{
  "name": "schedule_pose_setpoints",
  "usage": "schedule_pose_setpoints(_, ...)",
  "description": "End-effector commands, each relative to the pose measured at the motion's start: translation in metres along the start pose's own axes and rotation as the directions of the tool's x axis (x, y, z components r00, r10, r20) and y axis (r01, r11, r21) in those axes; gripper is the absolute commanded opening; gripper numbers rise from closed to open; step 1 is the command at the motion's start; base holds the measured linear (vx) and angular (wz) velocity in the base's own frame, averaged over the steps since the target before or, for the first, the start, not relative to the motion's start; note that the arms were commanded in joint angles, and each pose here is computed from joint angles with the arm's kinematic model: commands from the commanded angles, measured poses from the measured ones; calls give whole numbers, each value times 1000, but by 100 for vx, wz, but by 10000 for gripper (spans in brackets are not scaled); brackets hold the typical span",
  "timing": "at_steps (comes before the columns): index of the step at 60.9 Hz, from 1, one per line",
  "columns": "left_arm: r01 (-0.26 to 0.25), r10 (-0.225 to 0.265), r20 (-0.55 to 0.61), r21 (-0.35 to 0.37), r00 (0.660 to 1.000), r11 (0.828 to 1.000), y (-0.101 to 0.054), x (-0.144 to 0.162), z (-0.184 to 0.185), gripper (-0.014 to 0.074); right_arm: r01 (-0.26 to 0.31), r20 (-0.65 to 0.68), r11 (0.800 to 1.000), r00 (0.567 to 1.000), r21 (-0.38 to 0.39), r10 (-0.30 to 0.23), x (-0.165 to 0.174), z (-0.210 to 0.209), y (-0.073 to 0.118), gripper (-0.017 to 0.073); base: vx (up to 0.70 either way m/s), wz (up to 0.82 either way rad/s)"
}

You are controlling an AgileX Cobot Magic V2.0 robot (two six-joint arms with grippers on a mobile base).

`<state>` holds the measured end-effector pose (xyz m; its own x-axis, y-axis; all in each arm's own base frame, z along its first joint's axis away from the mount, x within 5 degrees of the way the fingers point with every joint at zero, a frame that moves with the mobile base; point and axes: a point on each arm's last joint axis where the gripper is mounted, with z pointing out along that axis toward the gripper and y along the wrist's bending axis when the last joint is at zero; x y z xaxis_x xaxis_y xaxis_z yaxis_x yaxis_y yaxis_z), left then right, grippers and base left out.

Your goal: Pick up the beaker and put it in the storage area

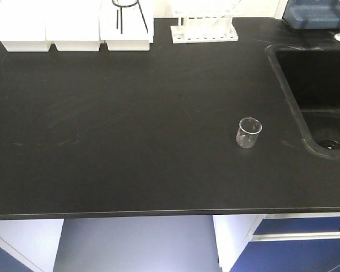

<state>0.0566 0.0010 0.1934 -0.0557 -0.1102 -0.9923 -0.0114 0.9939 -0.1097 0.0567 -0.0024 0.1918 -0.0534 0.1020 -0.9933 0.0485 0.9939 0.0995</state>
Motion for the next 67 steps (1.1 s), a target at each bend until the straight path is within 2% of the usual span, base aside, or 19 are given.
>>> schedule_pose_setpoints(1,10,-12,72,29,997,1000,-2,-1,0,-8,14,87,1000,996,-4,-14,-6,-1,0,-8,0,0)
schedule_pose_setpoints(46,10,-12,72,29,997,1000,-2,-1,0,-8,8,100,1000,995,-5,-7,-7,-1,0,-8,0,0)
schedule_pose_setpoints(58,10,-12,72,29,997,1000,-2,-1,0,-8,14,199,1000,980,-13,-12,-21,-4,2,-8,0,0)
schedule_pose_setpoints(62,10,-12,72,29,997,1000,-2,-1,0,-8,22,236,1000,972,-15,-18,-36,-7,3,-8,0,0)
schedule_pose_setpoints(67,10,-12,72,29,997,1000,-2,-1,0,-8,104,281,995,954,4,-101,-63,-12,6,-8,0,0)
